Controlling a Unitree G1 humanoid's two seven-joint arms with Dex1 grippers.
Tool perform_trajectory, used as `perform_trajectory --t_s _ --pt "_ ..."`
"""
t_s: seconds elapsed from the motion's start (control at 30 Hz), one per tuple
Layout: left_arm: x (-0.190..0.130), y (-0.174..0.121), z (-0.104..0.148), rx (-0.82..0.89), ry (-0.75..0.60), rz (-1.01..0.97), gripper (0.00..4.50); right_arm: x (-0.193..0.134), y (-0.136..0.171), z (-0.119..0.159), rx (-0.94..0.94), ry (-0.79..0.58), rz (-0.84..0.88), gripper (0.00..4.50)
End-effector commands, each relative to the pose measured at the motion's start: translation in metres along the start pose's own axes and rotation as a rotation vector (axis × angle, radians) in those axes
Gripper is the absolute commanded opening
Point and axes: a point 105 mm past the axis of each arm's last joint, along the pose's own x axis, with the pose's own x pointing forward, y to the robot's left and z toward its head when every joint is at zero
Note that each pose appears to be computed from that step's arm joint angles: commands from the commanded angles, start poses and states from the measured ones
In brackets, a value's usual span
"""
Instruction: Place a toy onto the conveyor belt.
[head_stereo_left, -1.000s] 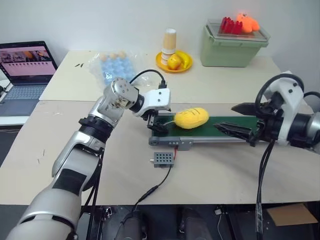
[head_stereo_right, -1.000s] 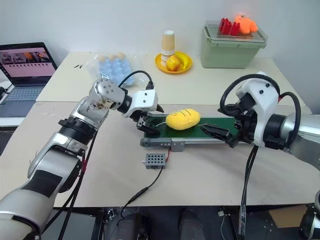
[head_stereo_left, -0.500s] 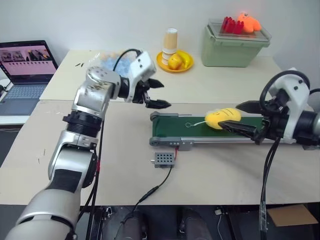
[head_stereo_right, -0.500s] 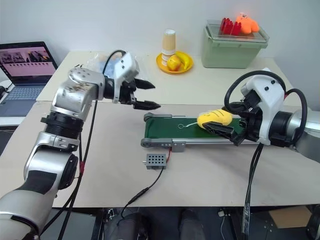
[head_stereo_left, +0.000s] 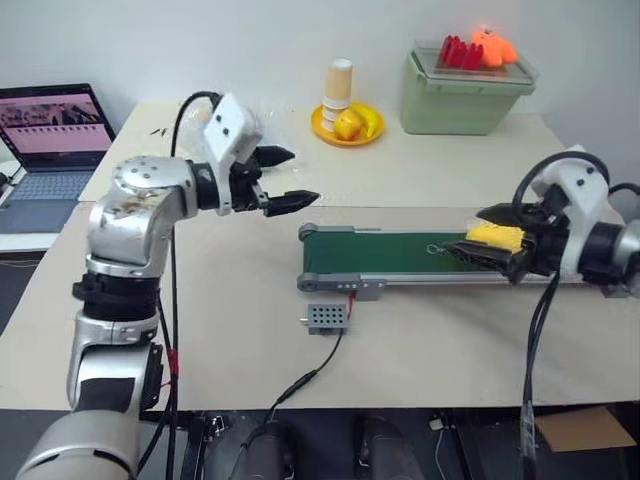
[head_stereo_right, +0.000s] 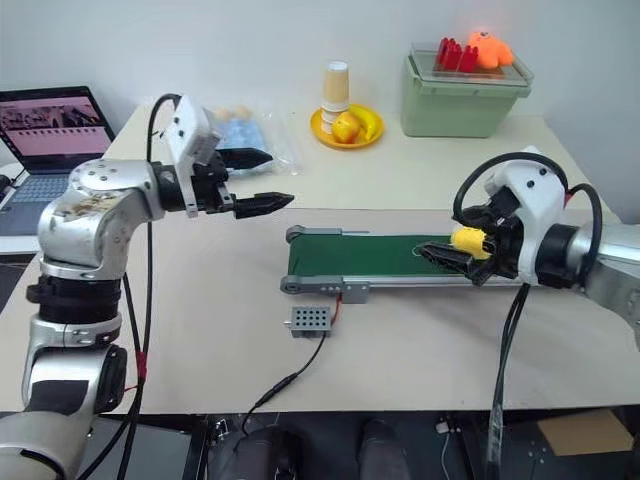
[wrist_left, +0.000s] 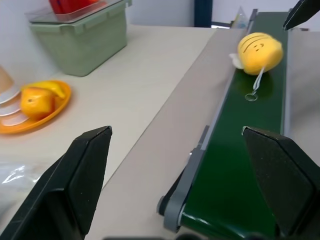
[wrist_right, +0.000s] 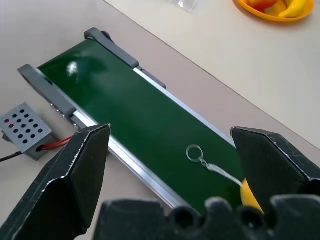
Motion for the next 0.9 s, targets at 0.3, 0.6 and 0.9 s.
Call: perform_trajectory --t_s 0.3,0.6,0.9 --pt "-0.035 0.017 -0.015 -0.038 0.021 0.238 4.46 0.008 -0.023 0.003 0.001 -0.090 -0.054 4.50" --pt "-0.023 0.005 -0.020 -0.051 0.007 0.227 4.46 -0.004 -0.038 0.001 -0.004 -0.077 -0.125 4.50" --pt "-0.008 -0.031 -0.002 -0.009 -0.041 -0.043 4.46 -0.027 -0.036 0.019 -0.008 -0.084 -0.134 4.50"
